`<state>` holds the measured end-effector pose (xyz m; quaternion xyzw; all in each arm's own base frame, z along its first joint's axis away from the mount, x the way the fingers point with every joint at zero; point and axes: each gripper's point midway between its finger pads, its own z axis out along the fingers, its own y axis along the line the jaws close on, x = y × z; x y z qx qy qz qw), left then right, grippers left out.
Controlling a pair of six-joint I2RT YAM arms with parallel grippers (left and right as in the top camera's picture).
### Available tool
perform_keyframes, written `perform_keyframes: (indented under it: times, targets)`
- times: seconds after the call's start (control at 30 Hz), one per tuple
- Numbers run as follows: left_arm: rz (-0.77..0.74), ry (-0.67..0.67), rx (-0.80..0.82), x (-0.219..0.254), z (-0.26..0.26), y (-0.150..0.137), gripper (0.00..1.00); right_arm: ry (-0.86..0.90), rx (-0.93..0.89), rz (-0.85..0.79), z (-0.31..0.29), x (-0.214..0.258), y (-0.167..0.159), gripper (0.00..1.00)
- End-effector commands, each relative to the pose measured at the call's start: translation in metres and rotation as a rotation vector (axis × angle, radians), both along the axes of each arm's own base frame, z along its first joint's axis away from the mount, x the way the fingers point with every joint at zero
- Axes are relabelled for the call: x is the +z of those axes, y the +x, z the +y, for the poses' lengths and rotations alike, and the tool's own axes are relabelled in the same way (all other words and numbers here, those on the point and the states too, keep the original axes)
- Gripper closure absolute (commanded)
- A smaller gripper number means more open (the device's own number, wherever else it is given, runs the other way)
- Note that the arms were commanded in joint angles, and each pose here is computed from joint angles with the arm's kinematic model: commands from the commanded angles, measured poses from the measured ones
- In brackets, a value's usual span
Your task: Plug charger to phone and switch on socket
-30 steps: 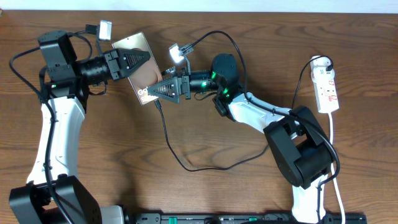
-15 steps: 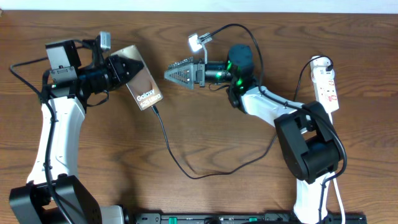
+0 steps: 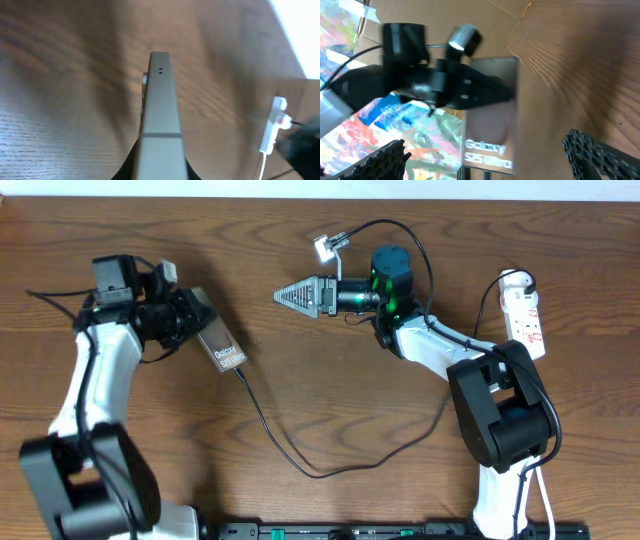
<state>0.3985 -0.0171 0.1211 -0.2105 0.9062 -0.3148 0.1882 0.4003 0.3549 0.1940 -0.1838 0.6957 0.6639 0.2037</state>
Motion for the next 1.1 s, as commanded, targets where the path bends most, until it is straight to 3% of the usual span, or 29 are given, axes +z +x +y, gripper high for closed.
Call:
perform_keyframes:
  times: [0.0,0.87,1.07]
  targets:
    - [0.086,-0.025,0.027,-0.026,0.002,0.000,0.93,0.010,0.001,-0.051,0.001,0.011,0.002,0.01]
    - [0.265,-0.051,0.016,-0.083,-0.005,-0.015,0.93,-0.006,0.002,-0.036,0.000,0.006,0.001,0.01]
    - [0.308,-0.033,0.019,-0.100,-0.006,-0.030,0.93,-0.006,0.005,-0.036,0.000,0.006,0.001,0.01]
